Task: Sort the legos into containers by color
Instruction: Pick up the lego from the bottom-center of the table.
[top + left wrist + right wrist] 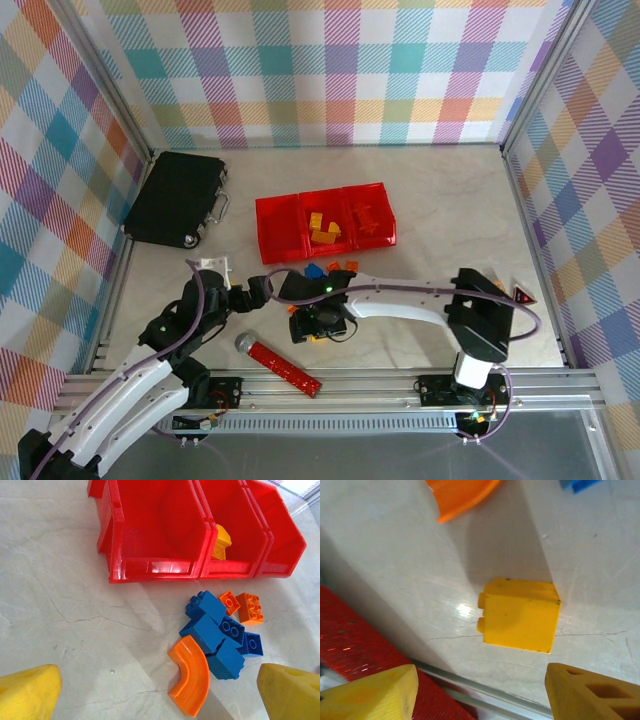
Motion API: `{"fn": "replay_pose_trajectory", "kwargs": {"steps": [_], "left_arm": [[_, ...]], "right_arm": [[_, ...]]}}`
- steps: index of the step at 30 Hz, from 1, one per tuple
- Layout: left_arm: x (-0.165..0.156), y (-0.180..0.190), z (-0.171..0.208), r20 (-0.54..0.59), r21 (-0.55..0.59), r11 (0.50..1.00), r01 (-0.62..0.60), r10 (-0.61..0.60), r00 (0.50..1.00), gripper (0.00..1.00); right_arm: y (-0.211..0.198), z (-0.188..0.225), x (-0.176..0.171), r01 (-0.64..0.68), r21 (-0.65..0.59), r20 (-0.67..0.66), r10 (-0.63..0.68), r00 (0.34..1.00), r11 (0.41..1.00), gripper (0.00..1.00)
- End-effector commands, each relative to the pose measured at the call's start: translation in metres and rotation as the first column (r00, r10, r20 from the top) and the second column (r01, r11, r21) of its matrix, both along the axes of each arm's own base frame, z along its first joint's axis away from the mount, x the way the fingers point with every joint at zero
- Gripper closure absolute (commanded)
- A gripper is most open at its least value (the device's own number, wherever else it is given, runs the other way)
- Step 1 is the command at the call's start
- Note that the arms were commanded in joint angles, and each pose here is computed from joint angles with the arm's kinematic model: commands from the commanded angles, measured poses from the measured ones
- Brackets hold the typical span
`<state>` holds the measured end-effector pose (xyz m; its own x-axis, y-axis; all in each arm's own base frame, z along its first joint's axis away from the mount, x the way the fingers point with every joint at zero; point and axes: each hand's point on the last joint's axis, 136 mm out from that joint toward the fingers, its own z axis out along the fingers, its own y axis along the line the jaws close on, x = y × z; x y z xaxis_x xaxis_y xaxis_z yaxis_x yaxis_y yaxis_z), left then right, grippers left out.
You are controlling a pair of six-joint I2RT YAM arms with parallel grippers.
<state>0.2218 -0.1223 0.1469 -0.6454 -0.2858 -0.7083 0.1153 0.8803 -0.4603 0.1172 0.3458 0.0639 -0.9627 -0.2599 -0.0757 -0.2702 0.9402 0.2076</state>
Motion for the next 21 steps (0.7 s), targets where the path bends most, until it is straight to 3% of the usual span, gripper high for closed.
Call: {"fn": "replay_pose_trajectory", "kwargs": {"steps": [1,21], "left_arm": [[-0.005,0.007,0.000,0.010,0.032,0.999,-0.009,0.009,1.000,0.00],[-0.023,0.023,-0.001,0.036,0.014,0.999,-0.040,0.039,0.999,0.00]], "right_arm": [[-0.001,-0.006,-0.004,-0.013,-0.064,-0.019,0.012,1.000,0.998,0.31],[-0.005,-0.038,0.019,0.011,-0.274,0.037,-0.001,0.999,0.962,0.31]]}}
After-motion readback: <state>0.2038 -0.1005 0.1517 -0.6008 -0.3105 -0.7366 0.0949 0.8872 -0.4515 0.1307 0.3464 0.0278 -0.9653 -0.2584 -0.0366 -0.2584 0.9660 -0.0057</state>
